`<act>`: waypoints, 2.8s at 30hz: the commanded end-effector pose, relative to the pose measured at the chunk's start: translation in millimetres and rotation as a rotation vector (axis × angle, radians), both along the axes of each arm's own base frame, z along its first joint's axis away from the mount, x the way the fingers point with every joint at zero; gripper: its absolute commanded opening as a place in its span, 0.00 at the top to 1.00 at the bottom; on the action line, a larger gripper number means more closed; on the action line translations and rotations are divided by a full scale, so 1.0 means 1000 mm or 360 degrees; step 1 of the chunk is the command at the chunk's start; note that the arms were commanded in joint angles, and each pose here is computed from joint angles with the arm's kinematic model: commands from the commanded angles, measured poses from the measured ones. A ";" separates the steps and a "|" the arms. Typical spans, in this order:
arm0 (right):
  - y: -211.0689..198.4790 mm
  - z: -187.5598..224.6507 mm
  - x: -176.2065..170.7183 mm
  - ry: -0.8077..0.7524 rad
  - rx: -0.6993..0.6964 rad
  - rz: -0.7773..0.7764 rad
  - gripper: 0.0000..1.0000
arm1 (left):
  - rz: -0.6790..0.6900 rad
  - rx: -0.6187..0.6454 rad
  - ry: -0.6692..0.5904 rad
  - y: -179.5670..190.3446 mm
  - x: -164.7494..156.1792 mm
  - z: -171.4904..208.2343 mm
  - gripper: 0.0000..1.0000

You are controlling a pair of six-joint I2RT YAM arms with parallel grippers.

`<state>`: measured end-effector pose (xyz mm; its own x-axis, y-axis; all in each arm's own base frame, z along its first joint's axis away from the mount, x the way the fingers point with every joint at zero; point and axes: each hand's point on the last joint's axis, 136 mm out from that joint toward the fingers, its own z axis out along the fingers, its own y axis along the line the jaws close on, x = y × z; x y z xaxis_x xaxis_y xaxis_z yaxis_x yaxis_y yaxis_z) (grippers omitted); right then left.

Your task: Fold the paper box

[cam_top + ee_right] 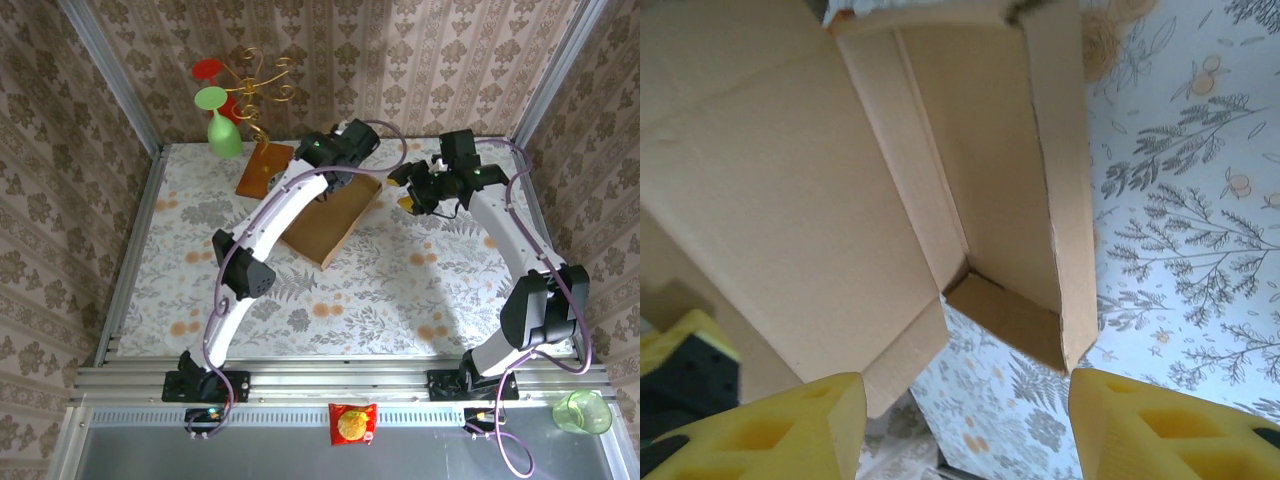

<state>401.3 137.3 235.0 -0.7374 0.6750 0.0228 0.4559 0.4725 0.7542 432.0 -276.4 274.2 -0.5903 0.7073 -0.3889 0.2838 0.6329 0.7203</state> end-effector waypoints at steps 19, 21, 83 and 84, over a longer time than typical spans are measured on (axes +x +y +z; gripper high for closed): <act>-0.047 0.019 0.074 -0.0798 -0.0793 0.0284 0.52 | -0.0635 -0.0082 0.0346 -0.029 -0.059 0.032 1.00; -0.027 0.020 0.078 -0.1103 -0.0782 0.0532 0.55 | -0.0651 -0.0057 0.0345 -0.027 -0.060 0.033 1.00; 0.031 -0.024 0.058 -0.1915 -0.1226 0.1366 1.00 | -0.0128 -0.1035 0.0286 0.088 -0.078 0.038 0.43; 0.032 -0.025 0.057 -0.1914 -0.1223 0.1368 1.00 | -0.0094 -0.1102 0.0292 0.096 -0.084 0.030 0.43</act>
<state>462.1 167.8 192.2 -0.2736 -0.3384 -0.9003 -0.7431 0.6687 -0.0255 363.2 -191.1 318.4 -0.5742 0.5241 -0.6290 0.4843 0.8368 0.2552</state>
